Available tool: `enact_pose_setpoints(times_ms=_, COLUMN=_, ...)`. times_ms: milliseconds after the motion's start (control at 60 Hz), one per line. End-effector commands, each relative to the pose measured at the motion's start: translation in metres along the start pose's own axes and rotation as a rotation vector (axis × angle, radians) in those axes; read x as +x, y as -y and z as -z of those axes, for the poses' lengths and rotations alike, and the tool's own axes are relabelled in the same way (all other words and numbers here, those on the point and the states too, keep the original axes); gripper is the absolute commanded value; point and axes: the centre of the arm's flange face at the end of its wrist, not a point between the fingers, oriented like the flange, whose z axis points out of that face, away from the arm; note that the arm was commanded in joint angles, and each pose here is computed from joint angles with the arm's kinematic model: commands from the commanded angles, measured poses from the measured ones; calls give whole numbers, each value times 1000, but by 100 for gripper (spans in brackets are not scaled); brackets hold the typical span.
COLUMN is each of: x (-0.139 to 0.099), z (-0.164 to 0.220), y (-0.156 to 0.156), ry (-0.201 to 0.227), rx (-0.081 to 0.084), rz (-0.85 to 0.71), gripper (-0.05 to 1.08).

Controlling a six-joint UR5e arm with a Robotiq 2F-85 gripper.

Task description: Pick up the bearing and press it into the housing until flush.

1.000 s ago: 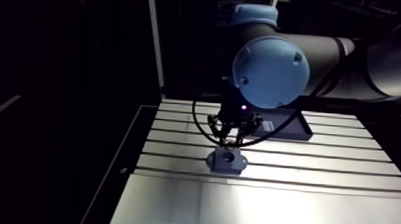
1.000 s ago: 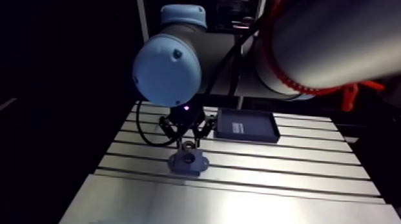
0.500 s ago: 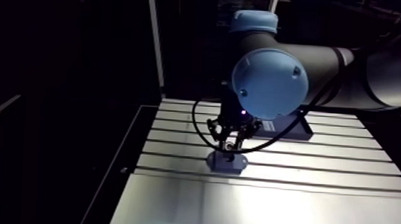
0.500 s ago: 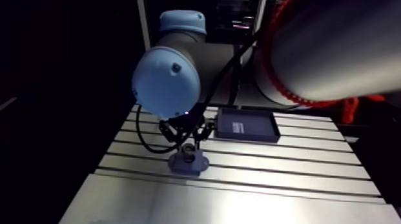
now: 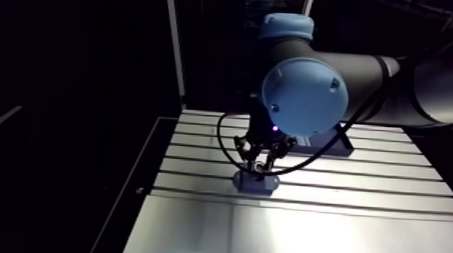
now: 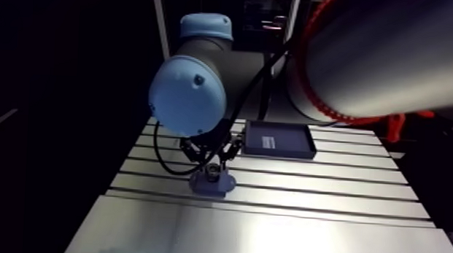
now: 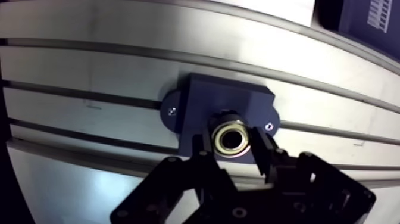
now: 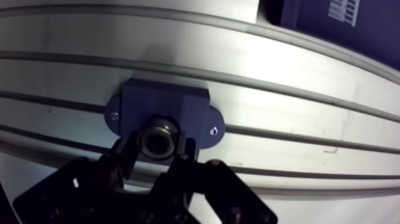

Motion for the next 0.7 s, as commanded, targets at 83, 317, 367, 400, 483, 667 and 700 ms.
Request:
enact_pose_setpoints(times_ms=83, x=0, z=-2, y=-1, ry=4, rx=1, rz=-1, gripper=66)
enact_pose_setpoints(times_ms=317, x=0, z=-6, y=0, ry=13, rx=2, rz=-2, gripper=66)
enact_pose_setpoints(times_ms=367, x=0, z=-6, y=0, ry=13, rx=2, rz=-2, gripper=66)
enact_pose_setpoints(times_ms=400, x=0, z=-7, y=0, ry=14, rx=2, rz=-2, gripper=66)
enact_pose_setpoints(times_ms=483, x=-1, z=-8, y=0, ry=16, rx=2, rz=-2, gripper=66)
enact_pose_setpoints(times_ms=667, x=-1, z=-8, y=0, ry=16, rx=2, rz=-2, gripper=66)
enact_pose_setpoints(times_ms=700, x=-1, z=-8, y=0, ry=16, rx=2, rz=-2, gripper=66)
